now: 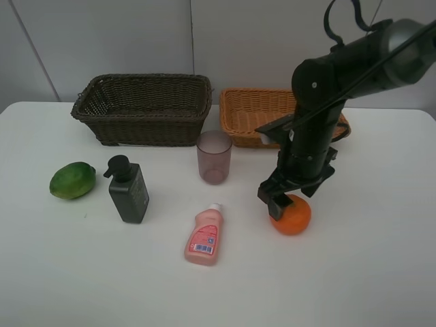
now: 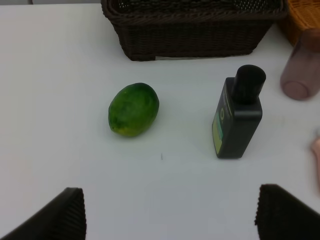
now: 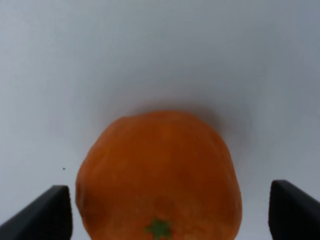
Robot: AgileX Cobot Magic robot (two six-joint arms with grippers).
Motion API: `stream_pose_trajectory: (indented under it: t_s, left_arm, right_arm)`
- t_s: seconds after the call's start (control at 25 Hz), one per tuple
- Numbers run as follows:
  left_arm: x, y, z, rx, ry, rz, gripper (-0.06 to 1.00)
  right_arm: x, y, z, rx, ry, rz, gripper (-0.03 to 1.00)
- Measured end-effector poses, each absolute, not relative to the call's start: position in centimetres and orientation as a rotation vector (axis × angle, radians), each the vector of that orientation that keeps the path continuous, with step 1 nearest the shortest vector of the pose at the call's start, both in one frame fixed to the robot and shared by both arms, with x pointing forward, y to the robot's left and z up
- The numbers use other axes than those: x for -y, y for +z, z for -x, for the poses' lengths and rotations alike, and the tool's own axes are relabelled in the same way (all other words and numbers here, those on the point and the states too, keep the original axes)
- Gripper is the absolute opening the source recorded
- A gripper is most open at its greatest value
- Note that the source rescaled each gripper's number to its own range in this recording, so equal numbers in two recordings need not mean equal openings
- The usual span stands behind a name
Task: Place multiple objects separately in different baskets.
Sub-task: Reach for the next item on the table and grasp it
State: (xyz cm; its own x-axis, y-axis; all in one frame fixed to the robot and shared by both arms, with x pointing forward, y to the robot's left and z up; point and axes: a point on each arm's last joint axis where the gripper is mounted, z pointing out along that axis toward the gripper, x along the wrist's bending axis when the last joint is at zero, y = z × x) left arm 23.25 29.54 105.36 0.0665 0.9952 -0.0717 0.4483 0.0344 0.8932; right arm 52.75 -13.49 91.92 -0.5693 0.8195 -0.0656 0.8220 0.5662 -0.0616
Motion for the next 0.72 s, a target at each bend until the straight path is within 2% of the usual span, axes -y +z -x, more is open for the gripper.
stream_pose_trajectory:
  t_s: [0.32, 0.72]
  left_arm:
    - [-29.5, 105.4, -23.2, -1.499, 0.851, -1.533, 0.89]
    - [-29.5, 105.4, -23.2, -1.499, 0.851, -1.533, 0.89]
  right_arm:
    - [14.1, 90.6, -51.7, -2.769, -0.169, -1.446, 0.57]
    - [13.4, 90.5, -52.1, -2.744, -0.029, -1.484, 0.57]
